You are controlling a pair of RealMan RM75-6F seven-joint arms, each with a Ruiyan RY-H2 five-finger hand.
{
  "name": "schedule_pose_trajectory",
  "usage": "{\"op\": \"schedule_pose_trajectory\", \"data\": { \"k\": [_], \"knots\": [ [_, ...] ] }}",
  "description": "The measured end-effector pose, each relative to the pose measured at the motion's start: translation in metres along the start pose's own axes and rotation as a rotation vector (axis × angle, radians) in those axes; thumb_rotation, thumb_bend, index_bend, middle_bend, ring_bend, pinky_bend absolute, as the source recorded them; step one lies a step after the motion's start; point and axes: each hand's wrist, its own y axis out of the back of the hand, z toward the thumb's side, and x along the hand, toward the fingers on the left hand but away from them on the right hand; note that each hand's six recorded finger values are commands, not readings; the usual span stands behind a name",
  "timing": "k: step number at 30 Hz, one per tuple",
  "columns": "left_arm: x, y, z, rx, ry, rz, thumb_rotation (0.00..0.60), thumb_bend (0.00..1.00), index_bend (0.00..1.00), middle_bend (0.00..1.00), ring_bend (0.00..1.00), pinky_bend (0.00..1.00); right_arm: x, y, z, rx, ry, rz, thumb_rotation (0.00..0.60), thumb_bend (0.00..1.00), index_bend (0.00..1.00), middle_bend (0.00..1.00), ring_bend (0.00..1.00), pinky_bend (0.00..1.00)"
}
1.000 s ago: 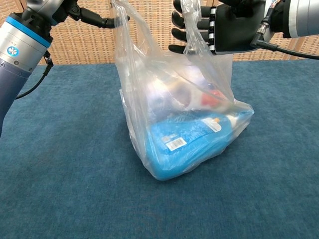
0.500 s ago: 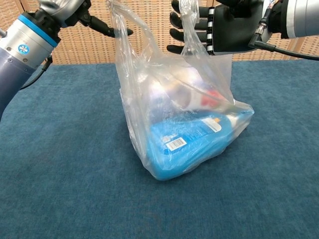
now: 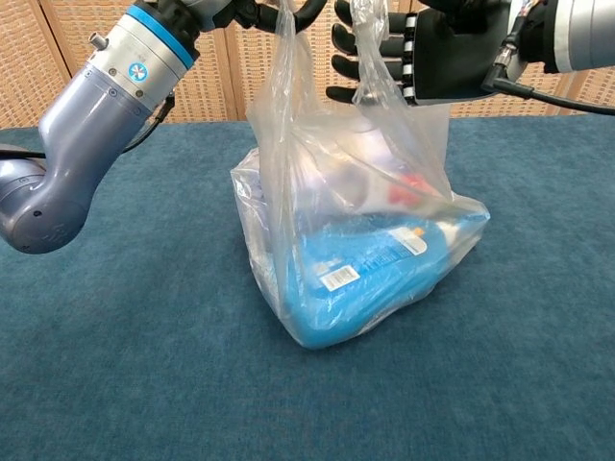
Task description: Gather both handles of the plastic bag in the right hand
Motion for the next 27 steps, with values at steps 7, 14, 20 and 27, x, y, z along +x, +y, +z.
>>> {"op": "schedule_pose_trajectory", "data": {
  "k": [7, 14, 20, 27],
  "knots": [
    [0.004, 0.012, 0.004, -0.112, 0.042, 0.086, 0.600, 0.50, 0.69, 0.00, 0.00, 0.00, 0.003, 0.002, 0.001, 0.002, 0.000, -0.004, 0.600, 0.33, 0.47, 0.53, 0.45, 0.33],
    [0.005, 0.029, 0.003, -0.135, 0.028, 0.147, 0.600, 0.46, 0.37, 0.00, 0.00, 0.00, 0.003, 0.003, -0.001, -0.004, 0.001, -0.008, 0.600, 0.33, 0.47, 0.53, 0.45, 0.33],
    [0.005, 0.043, 0.005, -0.031, -0.056, 0.147, 0.600, 0.40, 0.02, 0.00, 0.00, 0.00, 0.003, -0.004, -0.001, -0.005, 0.008, 0.005, 0.600, 0.34, 0.48, 0.53, 0.45, 0.33],
    [0.007, 0.056, 0.013, 0.039, -0.114, 0.139, 0.600, 0.39, 0.00, 0.00, 0.00, 0.00, 0.001, -0.023, 0.002, -0.002, 0.027, 0.035, 0.600, 0.34, 0.48, 0.53, 0.45, 0.33]
  ]
}}
